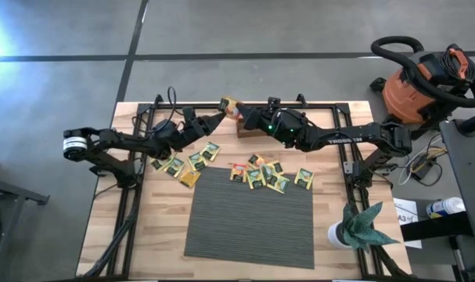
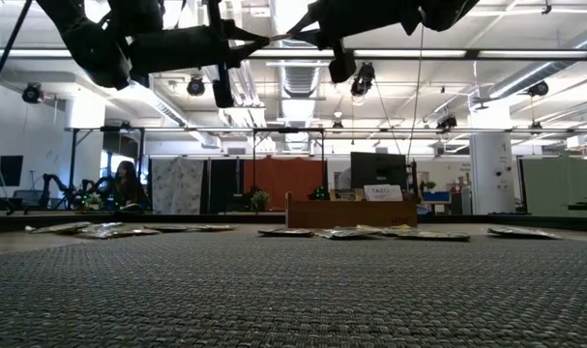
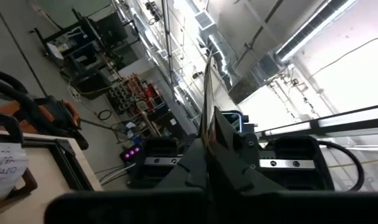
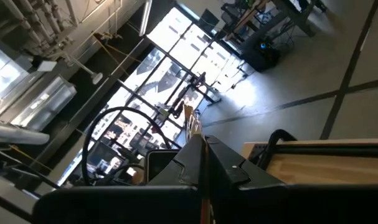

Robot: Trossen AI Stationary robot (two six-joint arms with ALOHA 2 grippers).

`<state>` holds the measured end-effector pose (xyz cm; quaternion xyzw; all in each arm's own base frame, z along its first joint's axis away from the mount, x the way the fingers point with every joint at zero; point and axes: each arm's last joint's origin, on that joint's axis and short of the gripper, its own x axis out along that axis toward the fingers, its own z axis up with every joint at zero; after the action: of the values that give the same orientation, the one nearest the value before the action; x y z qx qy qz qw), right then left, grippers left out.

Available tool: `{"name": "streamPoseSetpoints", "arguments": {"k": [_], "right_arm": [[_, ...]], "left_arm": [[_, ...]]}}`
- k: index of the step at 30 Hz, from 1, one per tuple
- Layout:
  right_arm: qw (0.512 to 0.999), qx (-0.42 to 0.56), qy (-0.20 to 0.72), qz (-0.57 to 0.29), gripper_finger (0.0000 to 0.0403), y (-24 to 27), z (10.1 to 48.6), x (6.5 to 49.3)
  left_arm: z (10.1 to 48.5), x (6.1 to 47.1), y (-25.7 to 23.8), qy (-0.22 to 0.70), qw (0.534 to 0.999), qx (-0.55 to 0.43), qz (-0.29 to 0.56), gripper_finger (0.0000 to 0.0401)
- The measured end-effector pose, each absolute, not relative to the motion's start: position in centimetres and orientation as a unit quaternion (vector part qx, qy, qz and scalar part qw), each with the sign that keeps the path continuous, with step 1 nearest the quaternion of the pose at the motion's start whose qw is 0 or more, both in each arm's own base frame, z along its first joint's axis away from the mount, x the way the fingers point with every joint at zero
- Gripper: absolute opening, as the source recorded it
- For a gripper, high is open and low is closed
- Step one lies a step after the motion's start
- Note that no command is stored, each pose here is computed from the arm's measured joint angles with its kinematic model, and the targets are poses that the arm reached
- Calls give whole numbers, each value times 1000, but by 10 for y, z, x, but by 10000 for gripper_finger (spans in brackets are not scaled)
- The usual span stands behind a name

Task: Pick & Place Tea
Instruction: Put the orange tea bag into the middle section of the wooden organizer

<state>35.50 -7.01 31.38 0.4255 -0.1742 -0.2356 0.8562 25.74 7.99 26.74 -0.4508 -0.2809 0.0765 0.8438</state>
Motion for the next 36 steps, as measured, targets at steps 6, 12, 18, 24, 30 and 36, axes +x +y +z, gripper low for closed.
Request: {"name": "streamPoseSetpoints", "arguments": {"k": [6,12,18,24,30,36], "right_arm": [[882,381,-132,-244,21,-69,309,356],[913,305,-62,-265,80,-68,304,352],[932,240,3,-271,144,-64,313,336],[953,181,120,-209,181,-59,325,302],[960,165,193,-120,182,-59,327,282],[954,122,250,-111,180,-62,319,296]], "left_arm": [[269,258,81,-283,849,-439,81,2],[266,258,81,-268,862,-422,85,1],[257,259,80,-182,895,-391,112,0],[255,250,75,-64,941,-305,129,0],[270,254,69,78,974,-184,103,0],[289,281,76,169,979,-79,86,0]]}}
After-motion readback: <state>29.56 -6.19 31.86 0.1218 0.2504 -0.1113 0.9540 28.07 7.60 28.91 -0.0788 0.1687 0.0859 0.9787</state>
